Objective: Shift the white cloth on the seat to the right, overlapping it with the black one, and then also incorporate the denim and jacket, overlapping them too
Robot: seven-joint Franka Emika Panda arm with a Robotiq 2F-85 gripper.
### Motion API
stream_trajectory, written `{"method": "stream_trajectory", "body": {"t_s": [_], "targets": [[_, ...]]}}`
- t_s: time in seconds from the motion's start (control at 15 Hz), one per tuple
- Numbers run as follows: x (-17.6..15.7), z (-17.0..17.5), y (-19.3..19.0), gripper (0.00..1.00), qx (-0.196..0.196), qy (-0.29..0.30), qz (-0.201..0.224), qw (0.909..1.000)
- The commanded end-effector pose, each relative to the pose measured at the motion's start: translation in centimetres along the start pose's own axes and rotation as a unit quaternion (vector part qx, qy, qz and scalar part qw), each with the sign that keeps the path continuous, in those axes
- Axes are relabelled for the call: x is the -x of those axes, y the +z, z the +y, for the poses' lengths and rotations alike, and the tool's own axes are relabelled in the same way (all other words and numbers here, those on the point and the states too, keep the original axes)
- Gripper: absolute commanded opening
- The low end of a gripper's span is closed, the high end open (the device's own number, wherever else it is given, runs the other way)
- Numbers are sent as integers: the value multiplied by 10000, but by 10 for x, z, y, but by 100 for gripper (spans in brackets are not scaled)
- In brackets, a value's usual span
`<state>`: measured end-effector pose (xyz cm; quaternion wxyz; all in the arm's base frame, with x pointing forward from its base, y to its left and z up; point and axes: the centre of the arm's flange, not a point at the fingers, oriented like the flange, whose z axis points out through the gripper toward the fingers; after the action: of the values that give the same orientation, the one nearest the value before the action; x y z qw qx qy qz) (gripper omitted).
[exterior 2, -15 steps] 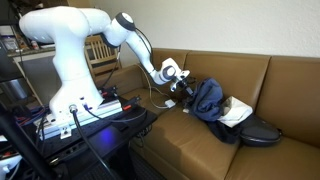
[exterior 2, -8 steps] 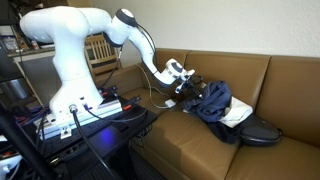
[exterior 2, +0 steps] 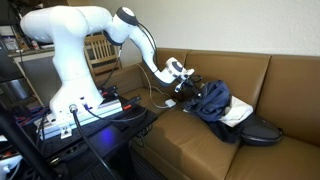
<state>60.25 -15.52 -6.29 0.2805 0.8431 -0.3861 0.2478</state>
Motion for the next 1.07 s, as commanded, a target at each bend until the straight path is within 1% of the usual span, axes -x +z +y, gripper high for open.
{"method": "stream_trajectory", "body": {"t_s": [0.0,0.13,0.2,0.33,0.47,0.6,0.73,0.8,0.87,0.93,1.0], "targets": [[6,-2,6,100,289,-323,317,9986],[8,7,41,100,816,-397,519,9945],[7,13,53,100,1038,-384,474,9927],[8,29,84,100,1542,-394,436,9863],[13,44,109,100,1929,-440,348,9796],[18,54,135,100,2161,-308,182,9757],[16,60,155,100,2395,-115,262,9705],[9,62,155,100,2399,69,308,9703],[3,60,155,100,2316,348,302,9717],[-8,60,150,100,2229,652,416,9718],[-16,60,150,100,2221,791,648,9696]]}}
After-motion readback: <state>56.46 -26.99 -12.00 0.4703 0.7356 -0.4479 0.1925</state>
